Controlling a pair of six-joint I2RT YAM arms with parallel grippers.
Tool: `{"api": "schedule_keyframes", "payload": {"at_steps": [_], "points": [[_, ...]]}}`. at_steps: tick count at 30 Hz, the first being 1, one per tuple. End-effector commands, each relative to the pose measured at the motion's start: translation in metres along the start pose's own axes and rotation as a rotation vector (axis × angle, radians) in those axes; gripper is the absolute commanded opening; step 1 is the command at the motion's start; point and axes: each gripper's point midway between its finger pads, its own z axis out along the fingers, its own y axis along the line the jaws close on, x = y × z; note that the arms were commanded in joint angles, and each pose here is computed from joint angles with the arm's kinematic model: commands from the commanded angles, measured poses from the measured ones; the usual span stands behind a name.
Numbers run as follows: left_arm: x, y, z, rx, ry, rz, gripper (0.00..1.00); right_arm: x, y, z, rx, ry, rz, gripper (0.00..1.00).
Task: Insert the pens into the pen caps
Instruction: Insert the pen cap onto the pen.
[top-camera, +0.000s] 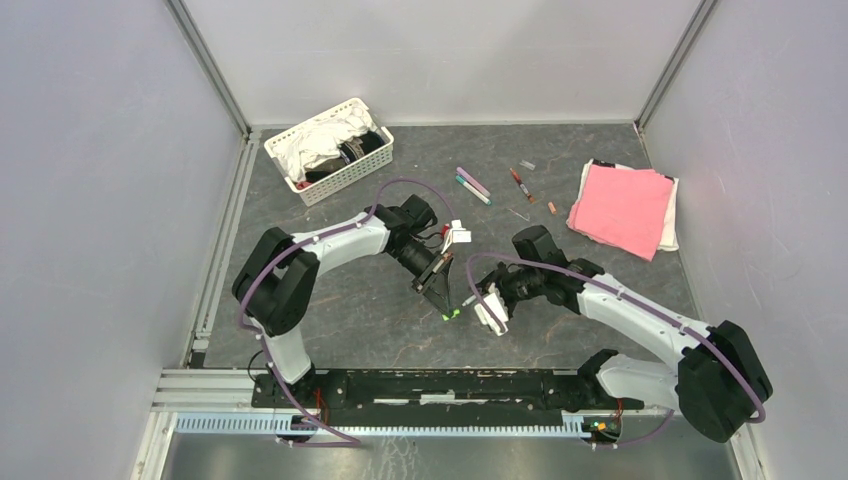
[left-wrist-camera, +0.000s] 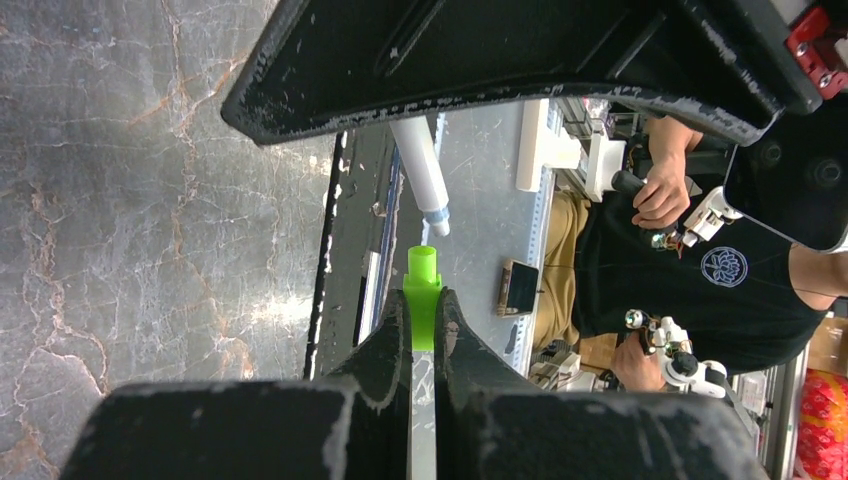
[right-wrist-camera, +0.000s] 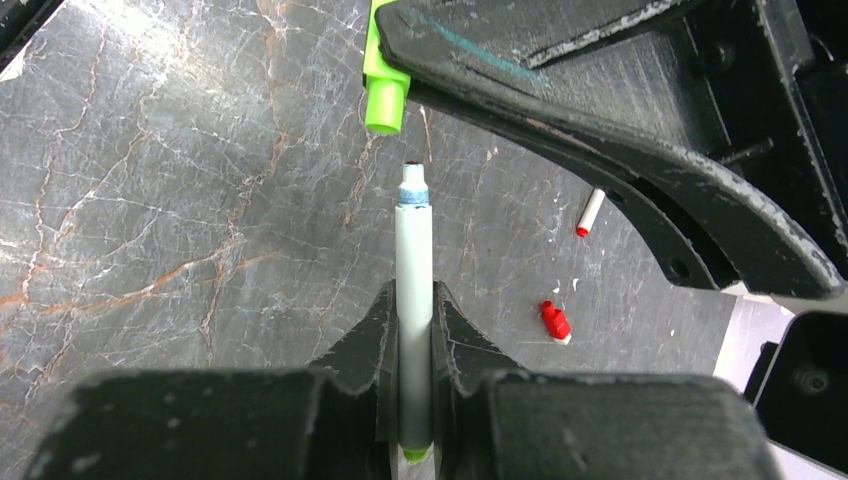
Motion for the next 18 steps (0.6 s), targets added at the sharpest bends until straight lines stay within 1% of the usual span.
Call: {"api": "schedule_keyframes", "payload": {"at_steps": [1, 11, 18], "points": [[-0.0108, -0.0102, -0.0014, 0.038, -0.012, 0.079, 0.02, -0.0039, -0.0001, 0.0049, 0.004, -0.015, -0.001, 0.00], [-0.0100, -0.0106, -0.0018, 0.035, -0.012, 0.085, 0.02, -0.0010, 0.0037, 0.0078, -0.007, 0.007, -0.002, 0.00], [-0.0108, -0.0102, -0.0016, 0.036, -0.012, 0.084, 0.02, -0.0037, 0.0035, 0.0092, -0.007, -0.004, 0.001, 0.00]]}}
